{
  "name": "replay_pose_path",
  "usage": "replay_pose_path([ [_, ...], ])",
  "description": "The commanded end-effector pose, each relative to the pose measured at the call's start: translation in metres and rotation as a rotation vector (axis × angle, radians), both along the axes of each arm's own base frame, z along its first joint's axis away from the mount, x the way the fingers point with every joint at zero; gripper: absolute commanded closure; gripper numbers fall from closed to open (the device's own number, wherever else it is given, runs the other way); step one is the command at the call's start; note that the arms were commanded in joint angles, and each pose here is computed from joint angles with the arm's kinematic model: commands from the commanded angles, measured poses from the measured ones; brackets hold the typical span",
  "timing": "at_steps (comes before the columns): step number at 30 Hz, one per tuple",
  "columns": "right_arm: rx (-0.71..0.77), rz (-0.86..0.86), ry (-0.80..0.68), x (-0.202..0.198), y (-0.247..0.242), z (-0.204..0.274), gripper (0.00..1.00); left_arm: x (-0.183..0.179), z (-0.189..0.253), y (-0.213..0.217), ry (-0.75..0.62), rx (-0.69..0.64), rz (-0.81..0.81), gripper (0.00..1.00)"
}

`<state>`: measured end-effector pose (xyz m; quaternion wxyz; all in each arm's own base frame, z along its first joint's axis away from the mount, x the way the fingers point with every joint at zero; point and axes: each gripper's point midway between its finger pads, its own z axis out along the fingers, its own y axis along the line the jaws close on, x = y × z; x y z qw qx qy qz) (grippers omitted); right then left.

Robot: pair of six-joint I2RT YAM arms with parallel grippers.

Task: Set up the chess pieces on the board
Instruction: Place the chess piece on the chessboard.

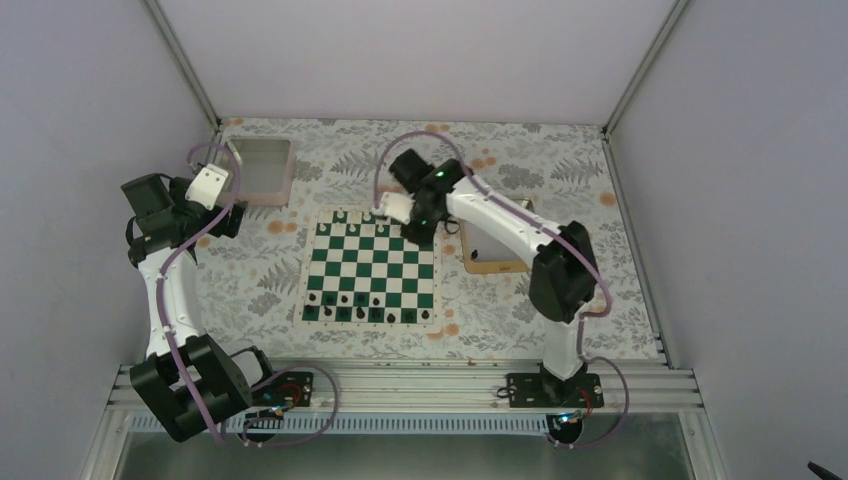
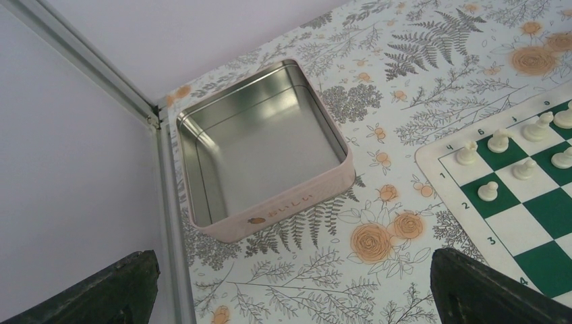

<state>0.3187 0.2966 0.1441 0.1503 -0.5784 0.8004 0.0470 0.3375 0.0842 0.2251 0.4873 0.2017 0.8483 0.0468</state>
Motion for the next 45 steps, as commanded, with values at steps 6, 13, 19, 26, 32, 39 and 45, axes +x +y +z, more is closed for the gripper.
replay_pose_path([
  [6,-0.056,0.170,0.194,-0.078,0.053,-0.064,0.95,0.000,0.000,0.003,-0.019,0.011,0.004,0.00],
  [13,-0.090,0.237,0.255,-0.115,0.059,-0.090,0.95,0.000,-0.002,0.003,-0.017,0.005,0.007,0.00],
  [19,-0.092,0.248,0.252,-0.121,0.063,-0.094,0.95,0.000,-0.001,0.003,-0.021,0.002,0.010,0.00],
  [26,-0.128,0.258,0.259,-0.124,0.061,-0.107,0.94,-0.001,-0.002,0.003,-0.018,0.009,0.011,0.00],
  [32,-0.148,0.254,0.261,-0.124,0.058,-0.113,0.94,-0.001,-0.001,0.003,-0.021,0.012,0.008,0.00],
  [39,-0.146,0.253,0.258,-0.122,0.059,-0.115,0.94,-0.001,-0.001,0.003,-0.020,0.015,0.008,0.00],
  [45,-0.147,0.257,0.258,-0.121,0.061,-0.117,0.93,-0.001,0.000,0.003,-0.021,0.019,0.008,0.00],
])
